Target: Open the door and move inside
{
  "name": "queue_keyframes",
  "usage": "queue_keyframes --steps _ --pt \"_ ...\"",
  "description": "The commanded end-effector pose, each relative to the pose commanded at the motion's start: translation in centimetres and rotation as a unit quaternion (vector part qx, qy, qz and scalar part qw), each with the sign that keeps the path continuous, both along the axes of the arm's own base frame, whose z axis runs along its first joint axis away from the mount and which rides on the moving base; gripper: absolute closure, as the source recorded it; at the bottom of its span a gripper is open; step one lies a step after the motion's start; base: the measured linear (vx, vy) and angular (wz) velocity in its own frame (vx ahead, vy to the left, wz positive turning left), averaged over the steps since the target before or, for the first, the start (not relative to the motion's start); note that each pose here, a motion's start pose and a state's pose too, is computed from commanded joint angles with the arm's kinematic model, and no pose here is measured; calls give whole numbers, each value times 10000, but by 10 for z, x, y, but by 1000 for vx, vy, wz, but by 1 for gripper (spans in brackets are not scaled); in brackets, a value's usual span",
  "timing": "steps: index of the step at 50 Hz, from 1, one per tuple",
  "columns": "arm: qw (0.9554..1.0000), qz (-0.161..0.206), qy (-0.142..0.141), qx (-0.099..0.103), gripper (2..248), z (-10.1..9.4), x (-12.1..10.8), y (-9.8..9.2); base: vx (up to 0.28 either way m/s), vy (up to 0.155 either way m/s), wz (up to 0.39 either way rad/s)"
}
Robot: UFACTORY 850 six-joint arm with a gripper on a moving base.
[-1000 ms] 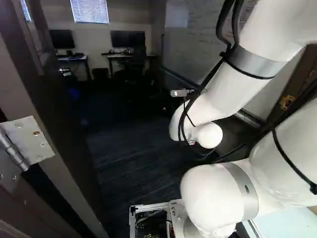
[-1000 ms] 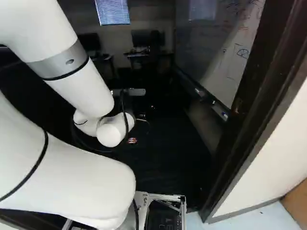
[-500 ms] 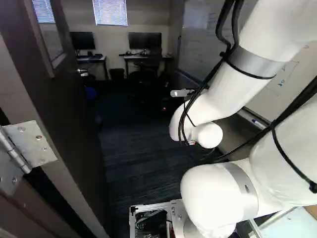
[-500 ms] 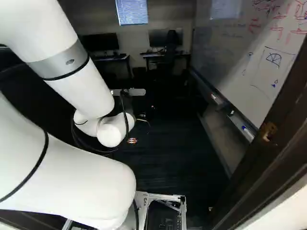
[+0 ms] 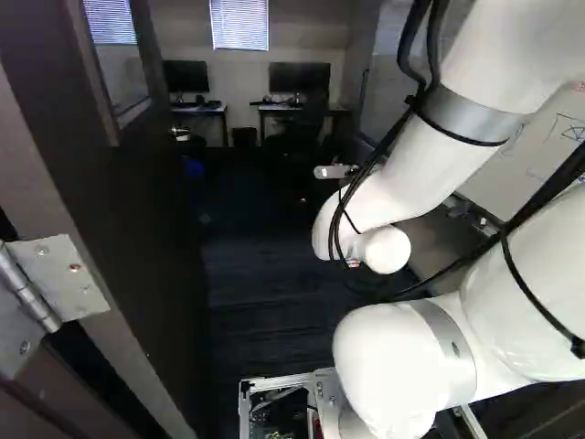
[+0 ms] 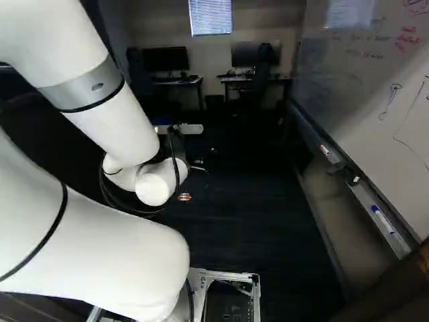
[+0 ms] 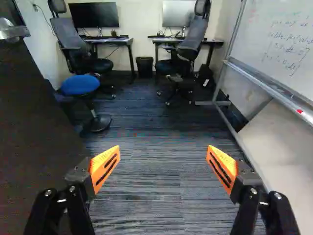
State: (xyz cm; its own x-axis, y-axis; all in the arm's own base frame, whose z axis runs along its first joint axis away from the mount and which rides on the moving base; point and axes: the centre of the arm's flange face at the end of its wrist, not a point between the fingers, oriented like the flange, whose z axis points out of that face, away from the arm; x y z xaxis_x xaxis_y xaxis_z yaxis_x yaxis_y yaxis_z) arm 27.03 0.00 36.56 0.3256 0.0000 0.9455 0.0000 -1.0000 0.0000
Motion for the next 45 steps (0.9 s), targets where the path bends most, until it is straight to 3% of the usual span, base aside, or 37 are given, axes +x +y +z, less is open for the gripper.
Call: queue_keyframes --steps 45 --pt "10000 0 0 0 3 0 0 0 200 -26 3"
